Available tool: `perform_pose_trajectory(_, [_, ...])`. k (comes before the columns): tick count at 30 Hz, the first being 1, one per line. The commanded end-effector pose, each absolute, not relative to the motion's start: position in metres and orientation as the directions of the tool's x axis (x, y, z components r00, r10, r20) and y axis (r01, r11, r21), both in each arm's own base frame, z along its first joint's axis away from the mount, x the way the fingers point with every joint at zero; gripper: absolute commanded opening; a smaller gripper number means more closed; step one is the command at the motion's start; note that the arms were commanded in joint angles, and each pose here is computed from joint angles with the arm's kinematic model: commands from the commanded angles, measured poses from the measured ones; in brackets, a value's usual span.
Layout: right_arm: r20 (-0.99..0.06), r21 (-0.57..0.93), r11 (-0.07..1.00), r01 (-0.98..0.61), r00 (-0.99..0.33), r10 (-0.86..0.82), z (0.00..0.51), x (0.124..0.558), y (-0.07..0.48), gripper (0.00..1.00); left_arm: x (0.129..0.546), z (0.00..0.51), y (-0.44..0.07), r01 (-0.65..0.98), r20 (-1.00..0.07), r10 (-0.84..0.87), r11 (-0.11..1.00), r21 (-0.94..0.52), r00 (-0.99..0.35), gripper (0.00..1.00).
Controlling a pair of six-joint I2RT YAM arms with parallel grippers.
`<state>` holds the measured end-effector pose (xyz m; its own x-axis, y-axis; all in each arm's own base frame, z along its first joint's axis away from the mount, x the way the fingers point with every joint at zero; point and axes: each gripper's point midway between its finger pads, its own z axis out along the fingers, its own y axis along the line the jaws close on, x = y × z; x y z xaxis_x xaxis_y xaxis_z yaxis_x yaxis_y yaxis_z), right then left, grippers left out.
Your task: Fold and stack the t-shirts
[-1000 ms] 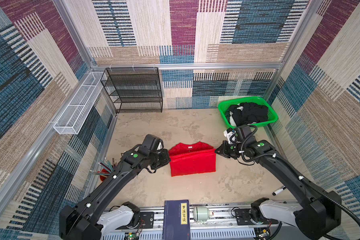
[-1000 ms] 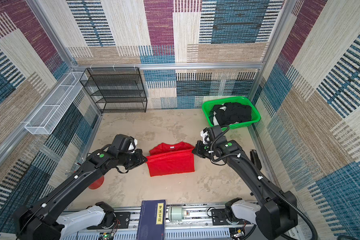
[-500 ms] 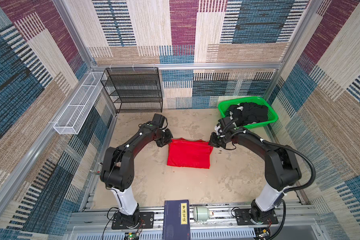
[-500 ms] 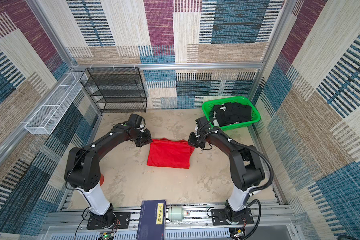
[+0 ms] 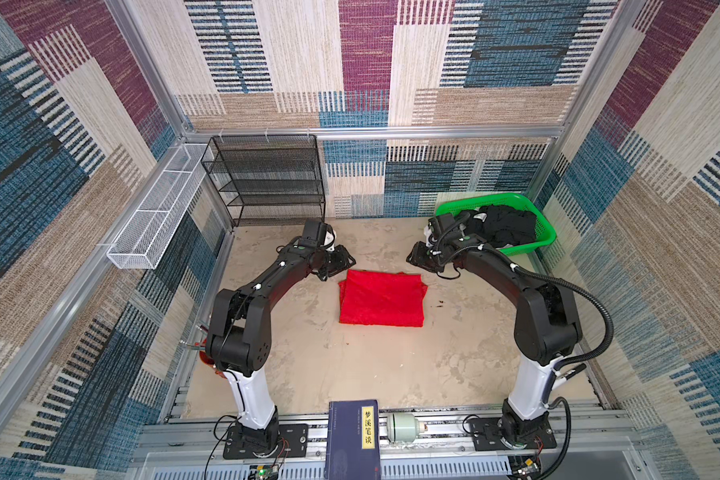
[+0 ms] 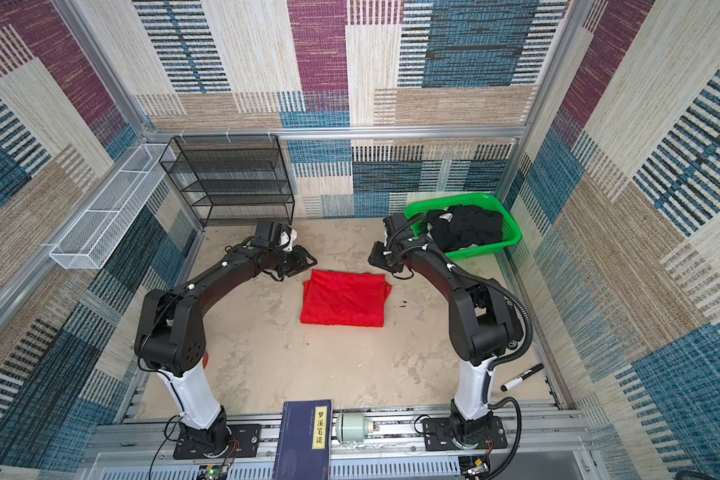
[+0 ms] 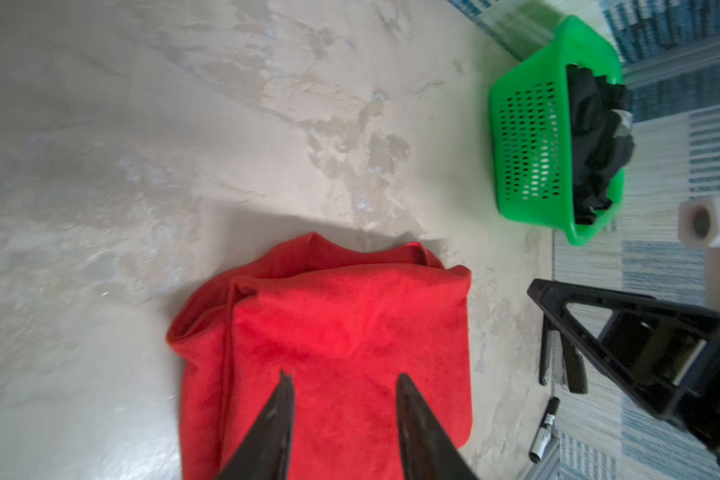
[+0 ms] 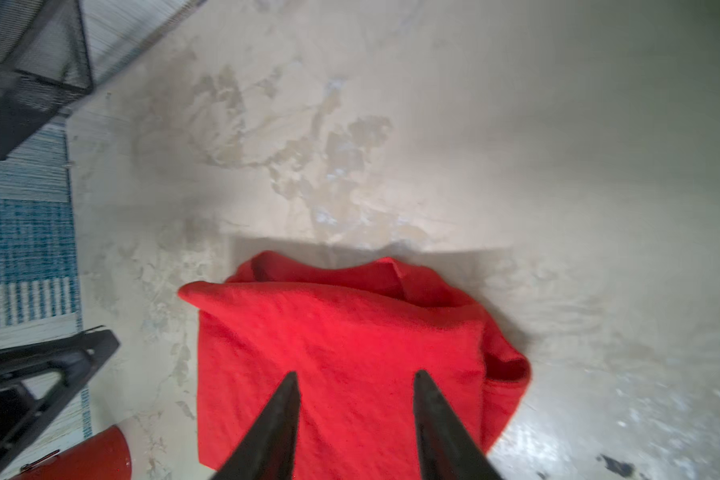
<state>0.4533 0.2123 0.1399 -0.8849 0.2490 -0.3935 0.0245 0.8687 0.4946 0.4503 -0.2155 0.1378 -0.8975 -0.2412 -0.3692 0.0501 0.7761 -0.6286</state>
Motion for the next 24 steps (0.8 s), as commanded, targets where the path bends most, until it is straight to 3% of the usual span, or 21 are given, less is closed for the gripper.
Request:
perform_pose_trajectory(1, [-0.363,0.529,0.848,-0.004,-0.905,0.223,0.127,0.451,0.230,0.40,0.456,0.131,-0.233,0.069,-0.352,-0.246,0.726,-0.684,-0.903,0.39])
perform_pose_trajectory(4, [-0.322,0.537,0.844,0.010,-0.922,0.216,0.103,0.454,0.235,0.34,0.469,0.120,-0.241,0.061,-0.335,-0.248,0.715,-0.697,-0.909,0.38])
perform_pose_trajectory(14, [-0.280,0.510,0.860,0.017,-0.942,0.185,0.037,0.465,0.238,0.34,0.492,0.042,-0.217,-0.080,-0.249,-0.304,0.764,-0.640,-0.920,0.35])
perform_pose_trajectory(19, [-0.339,0.507,0.862,-0.018,-0.924,0.180,0.051,0.472,0.238,0.34,0.485,0.034,-0.200,-0.085,-0.270,-0.302,0.794,-0.602,-0.914,0.35])
perform_pose_trajectory(24, [-0.426,0.476,0.878,-0.047,-0.886,0.184,0.094,0.478,0.231,0.40,0.482,0.072,-0.198,-0.002,-0.367,-0.259,0.819,-0.573,-0.893,0.34])
